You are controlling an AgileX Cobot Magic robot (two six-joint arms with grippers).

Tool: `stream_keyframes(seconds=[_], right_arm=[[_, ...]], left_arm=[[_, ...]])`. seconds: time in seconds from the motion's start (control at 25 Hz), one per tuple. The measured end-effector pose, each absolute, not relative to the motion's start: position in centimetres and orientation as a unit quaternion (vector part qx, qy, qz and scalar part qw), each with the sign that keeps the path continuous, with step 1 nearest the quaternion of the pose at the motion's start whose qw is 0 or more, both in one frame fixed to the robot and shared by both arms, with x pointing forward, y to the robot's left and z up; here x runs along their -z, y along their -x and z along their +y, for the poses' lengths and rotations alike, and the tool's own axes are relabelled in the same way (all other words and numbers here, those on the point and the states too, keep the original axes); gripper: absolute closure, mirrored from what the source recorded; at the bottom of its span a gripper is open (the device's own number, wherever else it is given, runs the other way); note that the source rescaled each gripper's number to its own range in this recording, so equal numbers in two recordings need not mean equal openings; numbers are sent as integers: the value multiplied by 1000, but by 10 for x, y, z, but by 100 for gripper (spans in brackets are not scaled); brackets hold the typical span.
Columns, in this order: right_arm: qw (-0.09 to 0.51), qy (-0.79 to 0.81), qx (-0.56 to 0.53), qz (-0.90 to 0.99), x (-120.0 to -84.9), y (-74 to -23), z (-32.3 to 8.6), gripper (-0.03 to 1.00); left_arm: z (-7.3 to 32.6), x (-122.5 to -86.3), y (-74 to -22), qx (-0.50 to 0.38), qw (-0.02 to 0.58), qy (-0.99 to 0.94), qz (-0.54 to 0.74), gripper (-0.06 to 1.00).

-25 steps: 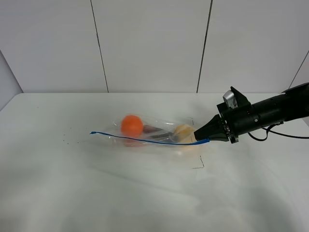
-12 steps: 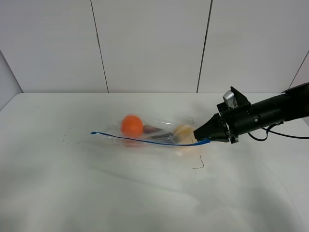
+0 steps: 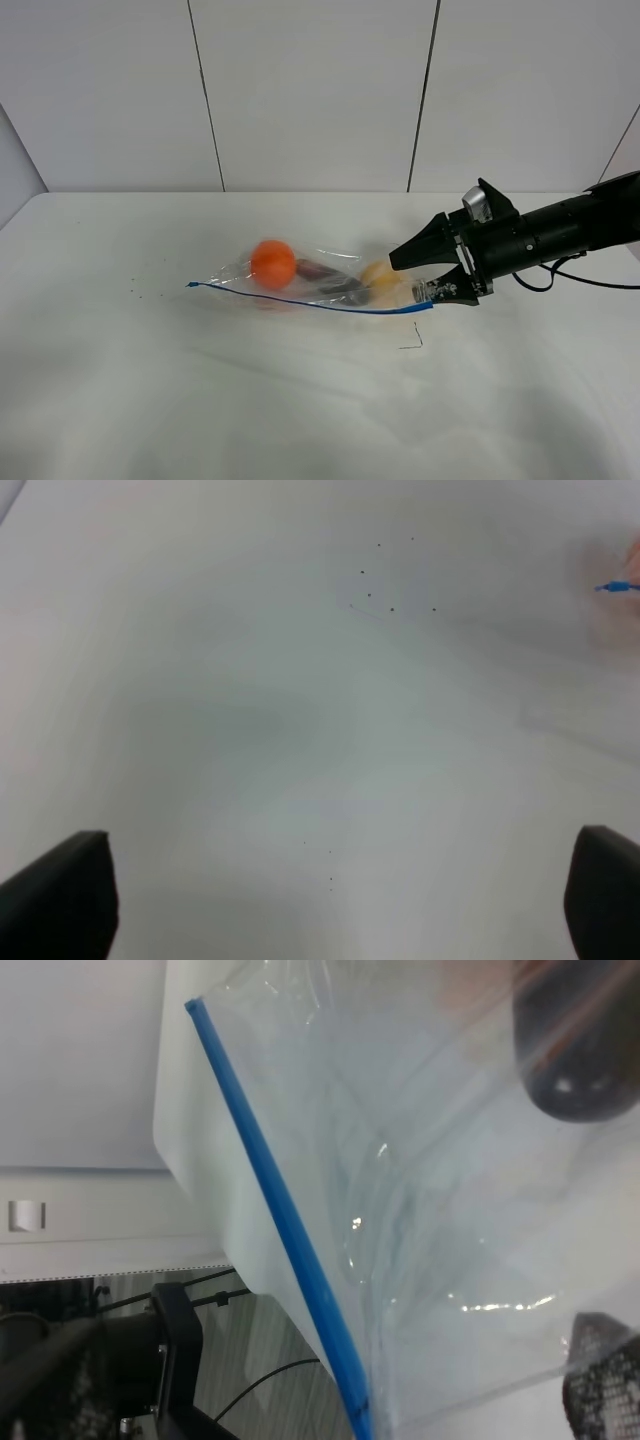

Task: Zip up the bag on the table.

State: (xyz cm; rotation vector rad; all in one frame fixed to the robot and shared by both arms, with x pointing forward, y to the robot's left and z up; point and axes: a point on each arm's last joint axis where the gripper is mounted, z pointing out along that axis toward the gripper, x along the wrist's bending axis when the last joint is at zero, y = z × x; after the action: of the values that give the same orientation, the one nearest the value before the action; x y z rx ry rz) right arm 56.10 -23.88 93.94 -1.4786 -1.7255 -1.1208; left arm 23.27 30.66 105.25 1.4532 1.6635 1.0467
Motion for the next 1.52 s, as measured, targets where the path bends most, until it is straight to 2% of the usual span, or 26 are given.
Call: stream_keyframes(seconds=[0.24,0.44,0.76,0.84,1.0,1.24,1.52], right_arm=[[275,588,372,-663,-930,-560,-245,-3],[215,616,293,-698,-934,-570,-258,-3],[12,659,126,-742,-984,-588,-301,-3],[-22,671,109,-734,-997,-588,-307,-3],[-52,692,118,-710,-1019,-583,-309,-3],[-83,621,125,-769,-1046,-569,-292,-3],[-158,605,127,-770,-1092,-541,-292,-3]], left_arm=[[307,-1053,-233,-402,342,-559,640,-6],[307,-1053,-233,-402,342,-559,640,-6],[307,-1053,-233,-402,342,-559,640,-6],[307,-1053,-233,-402,342,-559,640,-6],[307,-1053,-233,-402,342,-559,640,-6],[307,-1053,-233,-402,342,-559,640,-6],[307,-1053,-233,-402,342,-559,640,-6]])
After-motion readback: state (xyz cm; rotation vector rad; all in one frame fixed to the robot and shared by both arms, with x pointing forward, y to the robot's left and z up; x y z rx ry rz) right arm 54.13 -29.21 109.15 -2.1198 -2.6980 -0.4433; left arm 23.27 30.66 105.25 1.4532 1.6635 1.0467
